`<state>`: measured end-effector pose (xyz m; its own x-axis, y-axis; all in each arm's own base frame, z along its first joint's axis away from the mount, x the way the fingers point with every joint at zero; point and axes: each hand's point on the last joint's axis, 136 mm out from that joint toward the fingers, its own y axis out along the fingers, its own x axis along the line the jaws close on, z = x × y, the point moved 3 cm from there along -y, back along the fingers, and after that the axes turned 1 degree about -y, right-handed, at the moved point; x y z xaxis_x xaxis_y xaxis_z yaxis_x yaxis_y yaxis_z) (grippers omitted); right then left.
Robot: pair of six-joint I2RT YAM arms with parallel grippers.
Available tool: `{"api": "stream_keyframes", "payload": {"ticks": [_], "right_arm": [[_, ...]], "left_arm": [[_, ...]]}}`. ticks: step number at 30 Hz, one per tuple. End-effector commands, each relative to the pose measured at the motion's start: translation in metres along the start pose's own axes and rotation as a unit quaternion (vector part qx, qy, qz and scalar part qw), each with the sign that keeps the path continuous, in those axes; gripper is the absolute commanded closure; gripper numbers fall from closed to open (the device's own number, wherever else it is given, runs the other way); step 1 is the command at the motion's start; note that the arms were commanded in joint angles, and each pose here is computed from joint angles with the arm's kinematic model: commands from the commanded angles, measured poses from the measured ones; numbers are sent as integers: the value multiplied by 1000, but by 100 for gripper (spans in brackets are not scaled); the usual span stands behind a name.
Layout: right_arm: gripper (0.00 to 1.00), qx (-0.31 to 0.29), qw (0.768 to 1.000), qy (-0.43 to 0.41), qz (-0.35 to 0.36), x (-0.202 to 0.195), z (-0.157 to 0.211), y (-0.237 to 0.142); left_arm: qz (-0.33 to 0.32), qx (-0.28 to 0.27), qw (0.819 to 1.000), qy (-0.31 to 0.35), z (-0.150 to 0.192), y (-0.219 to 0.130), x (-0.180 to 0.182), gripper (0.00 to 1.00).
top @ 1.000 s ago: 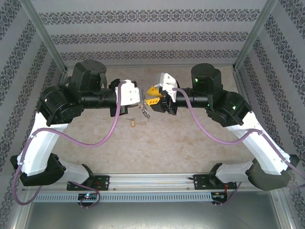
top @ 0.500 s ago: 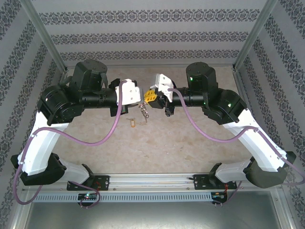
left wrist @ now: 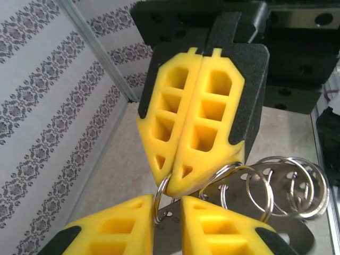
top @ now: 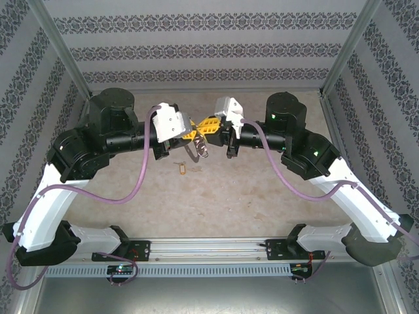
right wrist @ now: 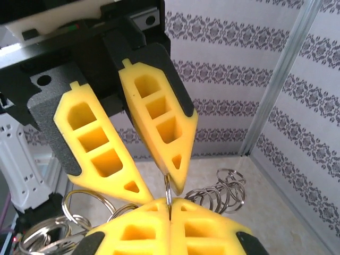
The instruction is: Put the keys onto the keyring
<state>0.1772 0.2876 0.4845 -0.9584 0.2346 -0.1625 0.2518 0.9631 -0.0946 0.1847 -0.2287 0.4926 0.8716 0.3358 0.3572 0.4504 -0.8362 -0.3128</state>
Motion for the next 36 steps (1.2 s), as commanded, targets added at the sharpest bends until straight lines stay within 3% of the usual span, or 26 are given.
{"api": "stream_keyframes", "payload": {"ticks": [1,12,36], "right_arm": [[100,-75,997,3,3,-3,-31,-10],[100,-139,989,44,-8,-8,-47,-23],[100,-144,980,92,-105,5,-50,-12]], "left_arm": [[-5,-55,998,-21,-18,-8,5,85],[0,-84,996,-36,-24,-15,6,87],[11,-151,988,-29,-53,-26,9,85]]}}
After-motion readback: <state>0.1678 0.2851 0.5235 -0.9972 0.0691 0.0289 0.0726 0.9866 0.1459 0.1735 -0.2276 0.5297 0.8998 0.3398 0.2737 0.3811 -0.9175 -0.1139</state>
